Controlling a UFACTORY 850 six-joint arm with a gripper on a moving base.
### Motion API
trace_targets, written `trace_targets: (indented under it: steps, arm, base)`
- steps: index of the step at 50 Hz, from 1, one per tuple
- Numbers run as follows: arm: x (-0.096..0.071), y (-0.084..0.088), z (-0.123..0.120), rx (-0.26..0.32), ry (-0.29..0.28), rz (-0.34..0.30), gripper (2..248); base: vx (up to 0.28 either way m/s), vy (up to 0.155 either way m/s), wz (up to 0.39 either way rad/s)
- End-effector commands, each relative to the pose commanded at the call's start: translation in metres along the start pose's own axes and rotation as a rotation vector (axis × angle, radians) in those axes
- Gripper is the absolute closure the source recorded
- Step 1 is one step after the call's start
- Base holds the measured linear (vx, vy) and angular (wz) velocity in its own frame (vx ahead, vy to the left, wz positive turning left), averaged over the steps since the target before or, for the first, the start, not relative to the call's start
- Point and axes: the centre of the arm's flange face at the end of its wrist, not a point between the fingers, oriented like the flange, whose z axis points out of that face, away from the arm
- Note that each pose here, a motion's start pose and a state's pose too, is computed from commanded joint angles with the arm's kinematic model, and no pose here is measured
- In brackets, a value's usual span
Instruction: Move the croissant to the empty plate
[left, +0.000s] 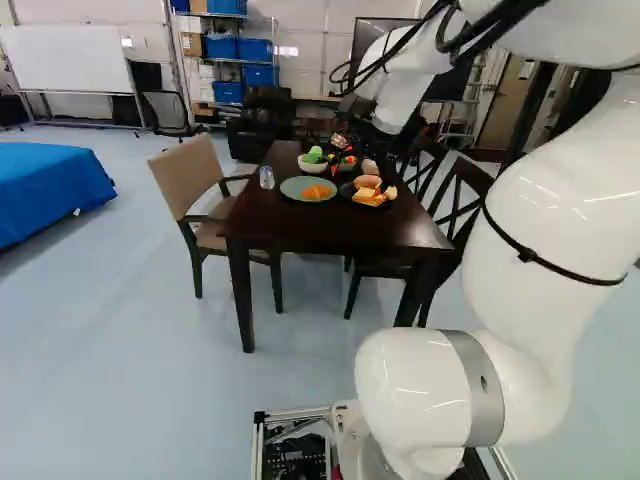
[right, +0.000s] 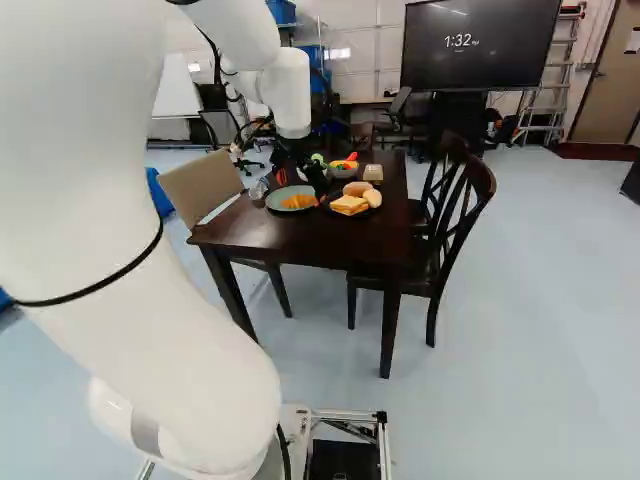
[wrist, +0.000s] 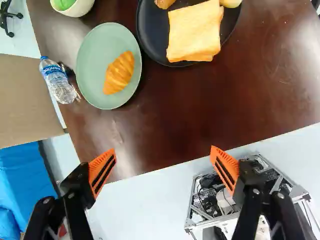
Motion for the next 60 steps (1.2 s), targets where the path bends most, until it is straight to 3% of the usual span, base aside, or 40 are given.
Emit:
trace_targets:
  steps: [51,60]
  arm:
    - [-0.091,0.054,-0.038,0.002,0.028,0.025,3]
    - [-0.097,0.056,-0.040,0.003,0.032,0.024,3]
  base:
    - [0.000,0.000,0.000]
    - [0.000,0.000,0.000]
